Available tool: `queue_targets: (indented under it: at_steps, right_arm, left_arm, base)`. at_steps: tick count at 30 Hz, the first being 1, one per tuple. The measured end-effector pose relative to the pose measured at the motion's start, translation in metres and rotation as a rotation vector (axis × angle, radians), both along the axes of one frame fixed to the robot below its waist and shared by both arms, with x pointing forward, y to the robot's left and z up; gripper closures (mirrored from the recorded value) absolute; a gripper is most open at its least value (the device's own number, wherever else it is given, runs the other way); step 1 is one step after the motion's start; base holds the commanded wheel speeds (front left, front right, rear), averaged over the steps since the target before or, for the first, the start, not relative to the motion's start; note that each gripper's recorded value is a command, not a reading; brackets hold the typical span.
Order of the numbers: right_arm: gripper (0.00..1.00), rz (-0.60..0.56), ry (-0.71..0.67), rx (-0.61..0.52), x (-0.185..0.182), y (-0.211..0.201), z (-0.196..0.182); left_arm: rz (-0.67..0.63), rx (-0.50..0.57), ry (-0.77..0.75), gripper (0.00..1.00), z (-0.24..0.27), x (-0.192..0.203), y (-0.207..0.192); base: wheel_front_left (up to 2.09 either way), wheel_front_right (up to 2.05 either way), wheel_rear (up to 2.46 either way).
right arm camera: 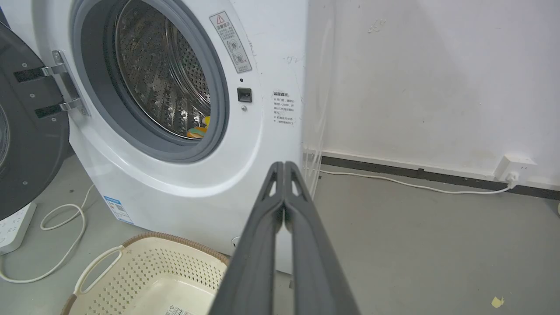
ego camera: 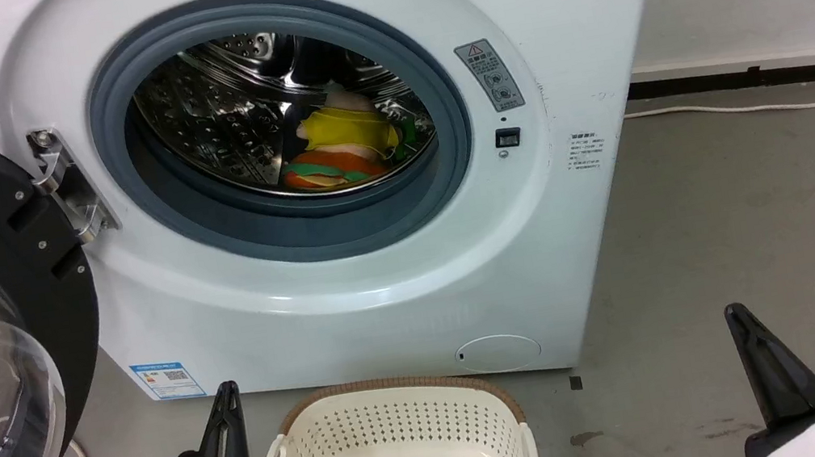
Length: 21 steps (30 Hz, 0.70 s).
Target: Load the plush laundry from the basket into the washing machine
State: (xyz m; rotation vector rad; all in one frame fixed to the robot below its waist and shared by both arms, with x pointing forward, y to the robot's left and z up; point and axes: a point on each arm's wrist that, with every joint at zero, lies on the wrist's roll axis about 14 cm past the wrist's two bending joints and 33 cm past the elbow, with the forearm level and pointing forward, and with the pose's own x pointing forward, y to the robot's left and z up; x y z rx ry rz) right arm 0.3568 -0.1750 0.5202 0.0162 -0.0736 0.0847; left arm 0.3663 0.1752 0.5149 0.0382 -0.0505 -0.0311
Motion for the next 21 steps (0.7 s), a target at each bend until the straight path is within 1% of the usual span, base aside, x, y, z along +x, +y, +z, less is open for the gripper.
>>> queue_targets:
  at_steps: [21]
  right_arm:
    - [1.00, 0.014, 0.027, -0.021, 0.0033, 0.0048, -0.0003]
  left_arm:
    - [0.009, 0.002, 0.018, 1.00, 0.0023, 0.0013, 0.0006]
  base:
    - [0.00, 0.00, 0.00]
